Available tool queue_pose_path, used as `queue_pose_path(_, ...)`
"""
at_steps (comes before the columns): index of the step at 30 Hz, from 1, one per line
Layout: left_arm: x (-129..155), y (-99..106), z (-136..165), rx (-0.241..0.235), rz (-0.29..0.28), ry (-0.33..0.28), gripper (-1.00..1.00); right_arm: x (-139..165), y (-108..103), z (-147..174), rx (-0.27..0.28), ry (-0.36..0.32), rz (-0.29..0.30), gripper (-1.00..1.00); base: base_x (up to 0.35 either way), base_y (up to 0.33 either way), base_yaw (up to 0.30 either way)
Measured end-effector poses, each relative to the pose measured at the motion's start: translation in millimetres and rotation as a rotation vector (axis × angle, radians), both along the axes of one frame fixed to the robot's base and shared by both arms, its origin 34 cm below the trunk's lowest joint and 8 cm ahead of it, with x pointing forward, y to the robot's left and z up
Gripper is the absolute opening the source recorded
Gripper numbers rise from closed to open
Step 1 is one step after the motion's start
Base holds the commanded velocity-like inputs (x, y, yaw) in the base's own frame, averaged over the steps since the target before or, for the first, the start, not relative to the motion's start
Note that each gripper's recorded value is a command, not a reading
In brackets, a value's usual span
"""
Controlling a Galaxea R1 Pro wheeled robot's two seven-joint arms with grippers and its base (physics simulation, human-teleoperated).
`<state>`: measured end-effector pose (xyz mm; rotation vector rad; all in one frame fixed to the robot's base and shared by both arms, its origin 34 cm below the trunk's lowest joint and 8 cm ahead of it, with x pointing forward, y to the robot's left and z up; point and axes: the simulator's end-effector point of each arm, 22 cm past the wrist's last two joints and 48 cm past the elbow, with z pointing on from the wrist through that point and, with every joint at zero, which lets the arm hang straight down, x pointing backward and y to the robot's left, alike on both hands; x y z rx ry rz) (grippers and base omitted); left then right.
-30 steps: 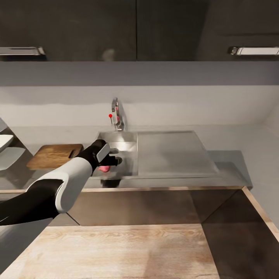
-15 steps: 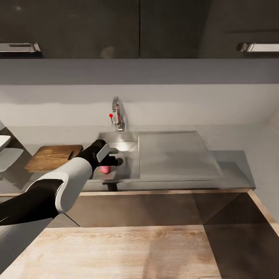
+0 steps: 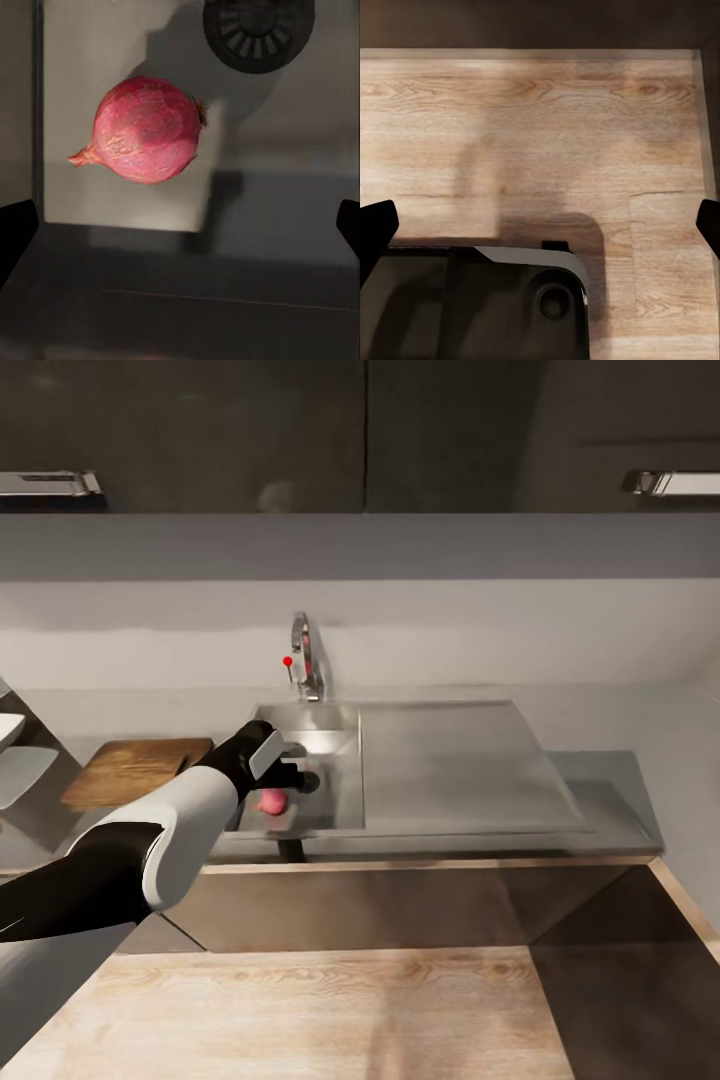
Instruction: In the kitchen, take the Vidalia onion out of the sink, dice it on the chopping board with the paring knife, put the diced onion into the bowl on the countertop, then place both the paring knife and the chopping board into the sink.
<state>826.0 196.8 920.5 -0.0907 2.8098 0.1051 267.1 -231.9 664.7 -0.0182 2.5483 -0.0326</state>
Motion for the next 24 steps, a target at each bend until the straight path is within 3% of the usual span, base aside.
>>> queue_pose_path(24,-1.9,0.3,-4.5,0.001,0.000,0.006,1.00,-0.7,0.0,-0.5,0.000,0.003,0.000,1.00,0.024,0.003,0.000)
